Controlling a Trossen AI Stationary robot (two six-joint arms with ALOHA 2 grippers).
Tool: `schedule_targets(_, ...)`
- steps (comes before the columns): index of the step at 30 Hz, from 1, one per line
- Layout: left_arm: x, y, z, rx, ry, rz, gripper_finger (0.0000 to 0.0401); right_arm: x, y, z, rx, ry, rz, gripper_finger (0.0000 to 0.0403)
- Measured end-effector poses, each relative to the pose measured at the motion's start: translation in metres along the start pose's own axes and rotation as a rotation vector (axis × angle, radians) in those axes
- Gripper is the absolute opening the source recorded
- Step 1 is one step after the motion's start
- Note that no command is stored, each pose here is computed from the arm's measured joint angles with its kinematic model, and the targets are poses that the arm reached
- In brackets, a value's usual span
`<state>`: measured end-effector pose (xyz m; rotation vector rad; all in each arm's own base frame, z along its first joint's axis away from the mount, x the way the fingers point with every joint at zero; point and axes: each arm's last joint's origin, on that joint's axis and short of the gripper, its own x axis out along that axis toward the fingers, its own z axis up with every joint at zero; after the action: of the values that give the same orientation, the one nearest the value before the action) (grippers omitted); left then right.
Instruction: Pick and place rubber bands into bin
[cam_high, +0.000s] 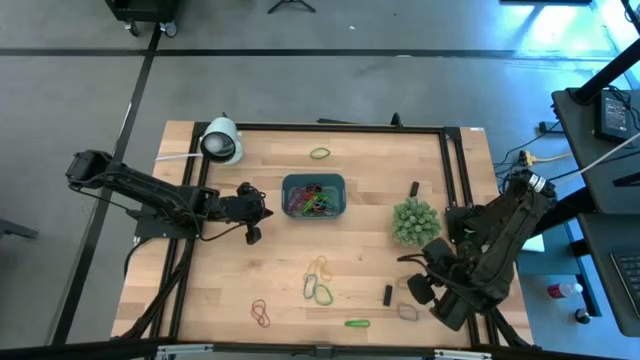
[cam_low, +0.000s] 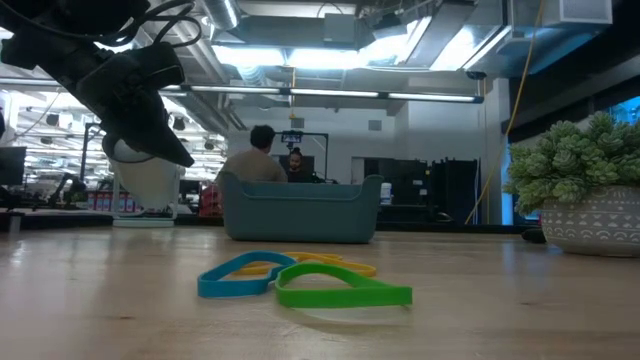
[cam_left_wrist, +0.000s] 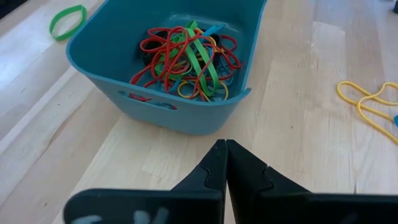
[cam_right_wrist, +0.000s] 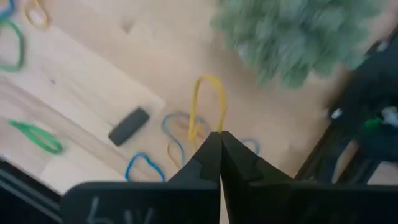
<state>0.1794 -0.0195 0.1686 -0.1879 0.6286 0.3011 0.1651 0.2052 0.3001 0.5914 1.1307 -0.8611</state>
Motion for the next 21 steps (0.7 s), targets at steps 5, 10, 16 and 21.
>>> schedule_targets(5, 0.000, 0.000, 0.000, 0.000, 0.000, 0.000, 0.0005, -0.008, 0.003, 0.008, -0.029, -0.083, 0.063, 0.0001)
schedule_targets(10, 0.000, 0.000, 0.000, 0.000, 0.000, 0.001, 0.0001, -0.005, 0.007, 0.021, -0.037, -0.134, 0.059, 0.0001)
schedule_targets(16, 0.000, 0.000, 0.000, -0.001, -0.002, 0.001, 0.0005, 0.004, 0.013, 0.048, -0.095, -0.171, 0.025, 0.0001)
schedule_targets(21, 0.000, 0.000, 0.001, 0.006, -0.006, 0.000, 0.0001, 0.017, 0.027, 0.084, -0.210, -0.172, 0.053, 0.0001)
